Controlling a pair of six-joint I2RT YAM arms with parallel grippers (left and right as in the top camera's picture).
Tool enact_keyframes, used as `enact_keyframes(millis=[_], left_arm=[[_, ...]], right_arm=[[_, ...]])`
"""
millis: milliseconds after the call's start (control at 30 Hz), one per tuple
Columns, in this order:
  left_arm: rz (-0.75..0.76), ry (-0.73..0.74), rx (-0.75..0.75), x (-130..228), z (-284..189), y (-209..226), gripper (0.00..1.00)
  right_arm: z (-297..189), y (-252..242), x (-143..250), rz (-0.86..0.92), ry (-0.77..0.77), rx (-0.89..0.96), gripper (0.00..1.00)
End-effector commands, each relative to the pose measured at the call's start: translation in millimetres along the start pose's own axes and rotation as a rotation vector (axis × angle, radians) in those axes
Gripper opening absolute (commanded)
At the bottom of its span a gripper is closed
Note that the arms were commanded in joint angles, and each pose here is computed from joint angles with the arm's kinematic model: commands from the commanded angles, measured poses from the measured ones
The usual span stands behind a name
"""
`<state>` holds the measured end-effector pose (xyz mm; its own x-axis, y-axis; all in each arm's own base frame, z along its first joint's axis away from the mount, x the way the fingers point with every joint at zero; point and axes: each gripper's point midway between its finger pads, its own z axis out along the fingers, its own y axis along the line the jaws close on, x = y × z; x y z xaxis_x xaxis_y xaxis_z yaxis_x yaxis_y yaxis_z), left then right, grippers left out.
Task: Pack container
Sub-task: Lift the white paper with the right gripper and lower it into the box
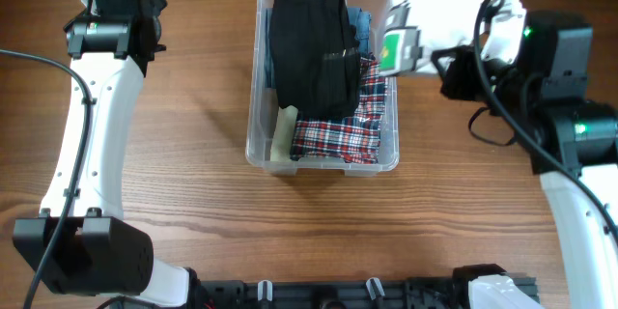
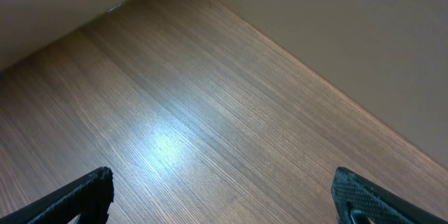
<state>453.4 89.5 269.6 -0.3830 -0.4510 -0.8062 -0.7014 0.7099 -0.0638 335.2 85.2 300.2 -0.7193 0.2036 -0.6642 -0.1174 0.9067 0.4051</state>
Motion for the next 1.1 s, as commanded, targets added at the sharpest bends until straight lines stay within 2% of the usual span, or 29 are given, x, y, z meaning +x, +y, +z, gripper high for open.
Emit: enact_keyframes(millis=[0,233,633,1067], left_arm=[[0.004,-0.007,-0.019,-0.7,2.8,3.3,1.00],[0.005,-0.006,-0.019,-0.7,2.8,3.3,1.00],[0.004,-0.007,-0.019,-0.7,2.8,3.3,1.00],[0.005,-0.006,-0.019,-0.7,2.8,3.3,1.00]], right_arm=[[0.2,28.0,13.4,0.000,0.039,-0.079,0.04],[17.6,62.7,38.1,-0.206,0.102,-0.164,0.04],[53.9,101.1,91.0,-0.285,0.292,-0.231,0.04],[97.0,75.7,142.9,-0.290,0.522,-0.096,0.04]])
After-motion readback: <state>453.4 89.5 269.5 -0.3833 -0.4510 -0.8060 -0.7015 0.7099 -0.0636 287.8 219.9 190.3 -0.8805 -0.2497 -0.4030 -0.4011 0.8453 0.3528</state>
